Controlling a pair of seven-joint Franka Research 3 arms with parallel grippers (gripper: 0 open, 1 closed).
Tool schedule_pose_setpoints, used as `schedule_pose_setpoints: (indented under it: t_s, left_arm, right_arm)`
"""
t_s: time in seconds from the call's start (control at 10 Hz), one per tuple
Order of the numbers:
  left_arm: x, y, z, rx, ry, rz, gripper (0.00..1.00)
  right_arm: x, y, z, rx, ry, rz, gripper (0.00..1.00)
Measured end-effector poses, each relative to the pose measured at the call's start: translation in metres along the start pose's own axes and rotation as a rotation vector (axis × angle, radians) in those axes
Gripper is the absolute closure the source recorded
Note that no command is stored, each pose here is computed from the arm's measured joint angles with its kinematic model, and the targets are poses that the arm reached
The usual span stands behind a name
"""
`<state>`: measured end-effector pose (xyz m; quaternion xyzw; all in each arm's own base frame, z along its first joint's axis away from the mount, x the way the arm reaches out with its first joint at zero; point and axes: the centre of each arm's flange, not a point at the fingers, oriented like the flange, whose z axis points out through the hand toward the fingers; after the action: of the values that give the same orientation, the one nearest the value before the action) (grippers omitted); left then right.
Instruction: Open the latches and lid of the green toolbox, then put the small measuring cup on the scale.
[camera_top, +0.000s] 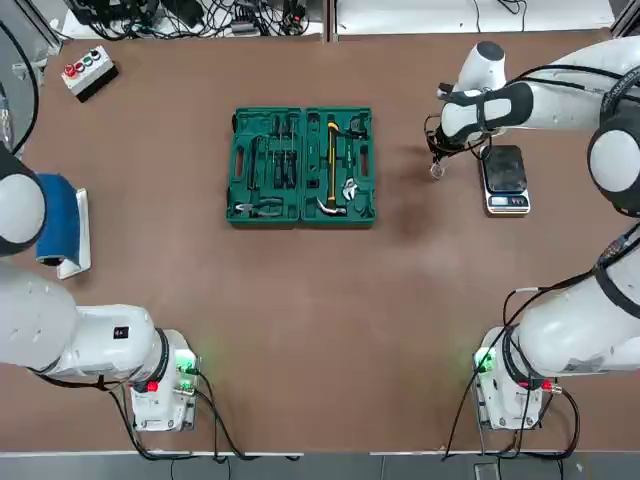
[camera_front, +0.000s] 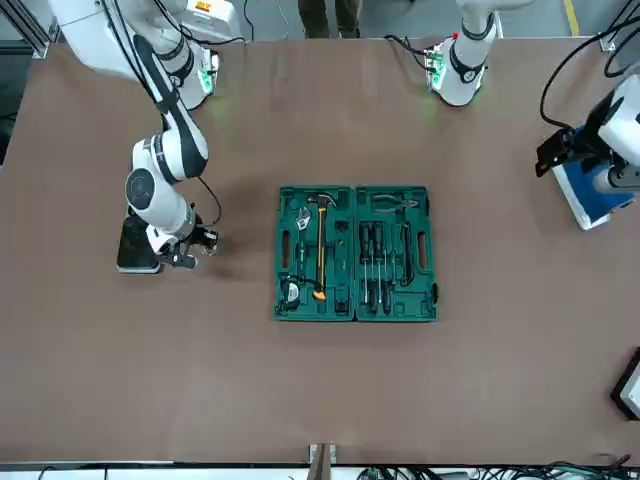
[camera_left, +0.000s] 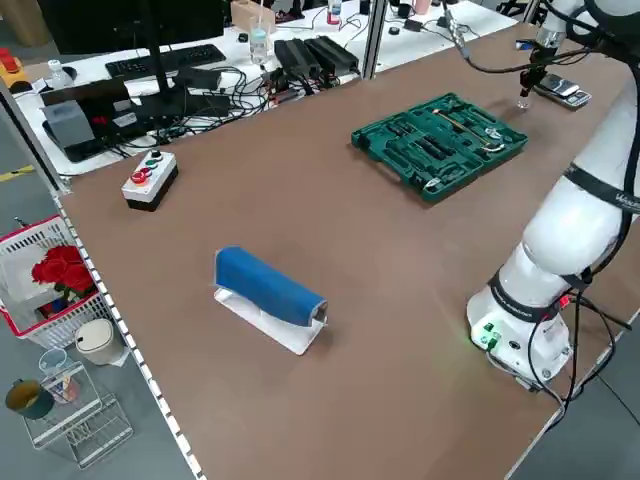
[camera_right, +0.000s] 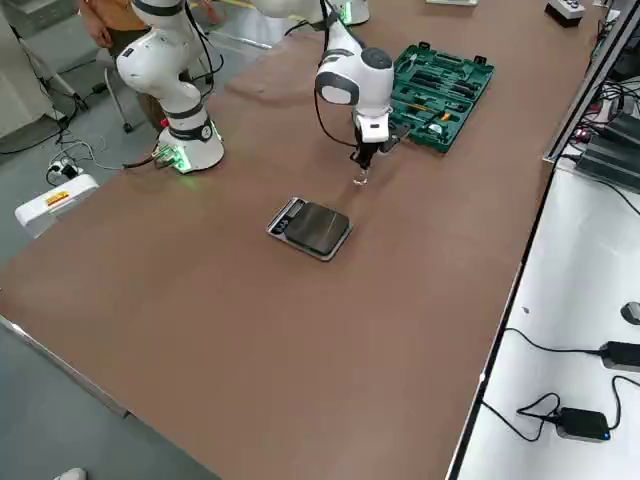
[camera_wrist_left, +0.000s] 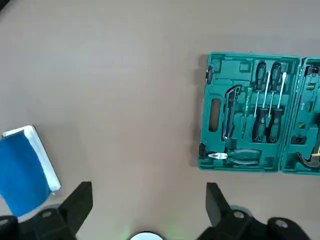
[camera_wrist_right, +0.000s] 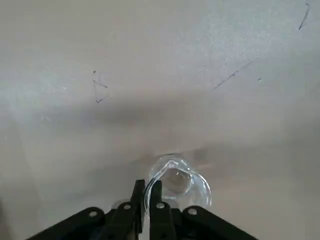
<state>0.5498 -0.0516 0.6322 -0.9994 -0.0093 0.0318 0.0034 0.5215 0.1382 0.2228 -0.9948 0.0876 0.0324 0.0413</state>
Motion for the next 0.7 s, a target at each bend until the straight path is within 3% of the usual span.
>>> schedule_pose_setpoints:
  t_s: [0.4, 0.7]
  left_arm:
    - [0.004, -0.001, 0.006, 0.0, -0.01, -0.017, 0.0]
    - [0.005, -0.001, 0.003, -0.001, -0.001, -0.03, 0.0]
  right_arm:
    - [0.005, -0.005, -0.014, -0.02, -0.042, -0.007, 0.93]
    - [0.009, -0.008, -0.055, -0.064, -0.038, -0.038, 0.93]
